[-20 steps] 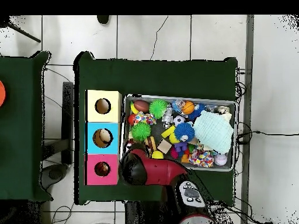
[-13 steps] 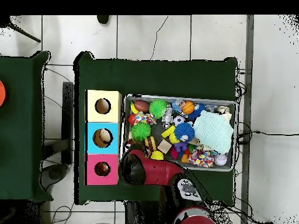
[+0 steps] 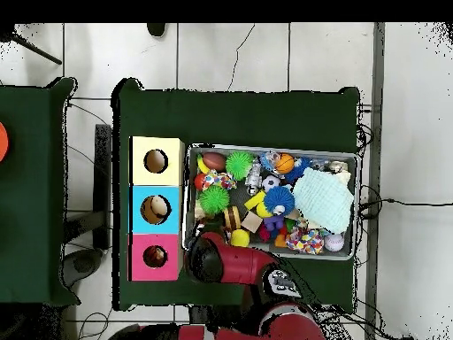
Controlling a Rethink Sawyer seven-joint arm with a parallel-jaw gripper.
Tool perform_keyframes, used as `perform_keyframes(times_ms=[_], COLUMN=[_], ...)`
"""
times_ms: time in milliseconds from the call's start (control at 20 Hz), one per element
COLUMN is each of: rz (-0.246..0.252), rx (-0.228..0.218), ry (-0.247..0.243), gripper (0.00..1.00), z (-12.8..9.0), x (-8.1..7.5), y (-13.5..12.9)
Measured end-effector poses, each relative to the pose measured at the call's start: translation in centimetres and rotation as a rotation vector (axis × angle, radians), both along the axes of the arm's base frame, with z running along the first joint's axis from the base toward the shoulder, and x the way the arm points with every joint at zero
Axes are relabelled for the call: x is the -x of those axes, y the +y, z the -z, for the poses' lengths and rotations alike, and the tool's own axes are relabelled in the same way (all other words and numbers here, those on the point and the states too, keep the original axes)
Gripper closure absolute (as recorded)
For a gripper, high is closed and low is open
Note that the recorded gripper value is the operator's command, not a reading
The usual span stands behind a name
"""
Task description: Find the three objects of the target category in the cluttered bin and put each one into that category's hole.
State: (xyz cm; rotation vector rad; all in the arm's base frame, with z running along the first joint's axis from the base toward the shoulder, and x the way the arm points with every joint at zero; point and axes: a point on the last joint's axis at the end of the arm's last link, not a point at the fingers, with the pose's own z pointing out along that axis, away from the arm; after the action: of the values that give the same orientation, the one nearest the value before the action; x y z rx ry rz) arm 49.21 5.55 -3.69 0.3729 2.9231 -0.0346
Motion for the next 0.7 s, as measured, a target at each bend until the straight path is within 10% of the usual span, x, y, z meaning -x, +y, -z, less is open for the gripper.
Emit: perform_keyframes(times_ms=[700], rz=[-0.014], rx=[0.117], ry=[0.003], gripper=[0.00], z=[1.8], x=[0.5], y=[-3.3])
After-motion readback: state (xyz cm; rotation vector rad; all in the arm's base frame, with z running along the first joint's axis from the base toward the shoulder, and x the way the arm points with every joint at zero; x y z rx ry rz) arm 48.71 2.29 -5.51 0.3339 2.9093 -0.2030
